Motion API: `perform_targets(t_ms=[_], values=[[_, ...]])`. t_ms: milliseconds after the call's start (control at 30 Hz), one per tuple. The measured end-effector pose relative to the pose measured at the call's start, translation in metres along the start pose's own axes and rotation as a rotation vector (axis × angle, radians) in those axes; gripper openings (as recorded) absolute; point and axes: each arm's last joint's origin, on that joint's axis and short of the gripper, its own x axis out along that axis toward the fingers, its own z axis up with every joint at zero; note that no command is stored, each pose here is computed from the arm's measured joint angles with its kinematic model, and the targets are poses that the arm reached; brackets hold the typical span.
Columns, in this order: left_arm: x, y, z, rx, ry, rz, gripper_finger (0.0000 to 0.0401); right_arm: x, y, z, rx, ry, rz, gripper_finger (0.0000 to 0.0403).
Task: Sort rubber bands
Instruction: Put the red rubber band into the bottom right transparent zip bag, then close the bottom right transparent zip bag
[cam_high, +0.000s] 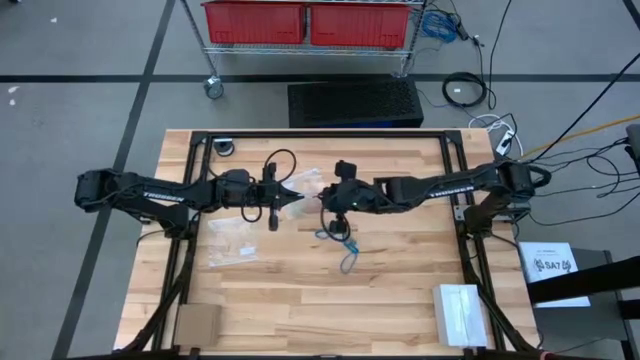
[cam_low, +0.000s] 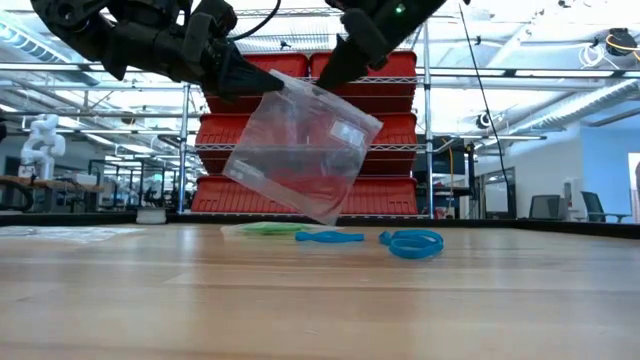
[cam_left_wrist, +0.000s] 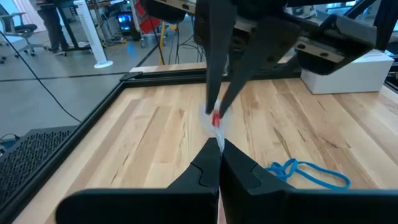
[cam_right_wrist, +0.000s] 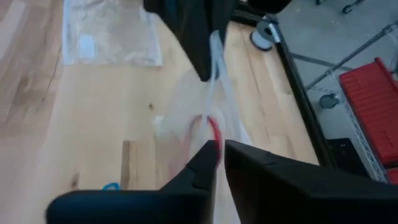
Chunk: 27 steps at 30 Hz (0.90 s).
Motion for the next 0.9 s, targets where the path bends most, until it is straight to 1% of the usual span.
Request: perform_targets(t_ms=[133, 233, 367, 433, 500, 567, 667, 767, 833, 900], values=[[0.0, 0.0, 0.0, 0.0, -0.001, 0.0, 0.0002, -0.003, -0.002, 0.007, 0.006, 0.033, 0.009, 0.0073], [0.0, 0.0, 0.0, 0.0, 0.0, 0.0, 0.0002, -0.01, -0.005, 0.011, 0.042, 0.01, 0.003, 0.0116], [0.0, 0.0, 0.0, 0.0, 0.001, 0.0, 0.0002, -0.032, -0.009, 0.015, 0.065, -0.009, 0.005, 0.0165], [0.0, 0.0, 0.0, 0.0, 0.001, 0.0, 0.0002, -0.046, -0.009, 0.013, 0.045, 0.022, 0.003, 0.0179], [0.0, 0.0, 0.0, 0.0, 0.003, 0.0, 0.0002, -0.059, -0.009, 0.007, 0.008, 0.083, -0.025, 0.0185], [0.0, 0.0, -0.001, 0.0, 0.007, -0.001, 0.0002, -0.069, -0.008, -0.001, -0.019, 0.169, -0.079, 0.0184], [0.0, 0.0, -0.001, -0.008, 0.012, -0.001, 0.0002, -0.075, -0.005, -0.018, -0.017, 0.307, -0.139, 0.0165], [0.0, 0.0, -0.002, -0.017, 0.018, 0.014, 0.0002, -0.067, 0.0, -0.042, -0.024, 0.387, -0.212, 0.0129], [0.0, 0.002, -0.003, -0.017, 0.035, 0.064, 0.0002, -0.057, 0.002, -0.063, -0.043, 0.427, -0.292, 0.01], [0.0, 0.003, -0.004, -0.01, 0.051, 0.128, 0.0002, -0.047, 0.003, -0.086, -0.024, 0.457, -0.347, 0.0068]])
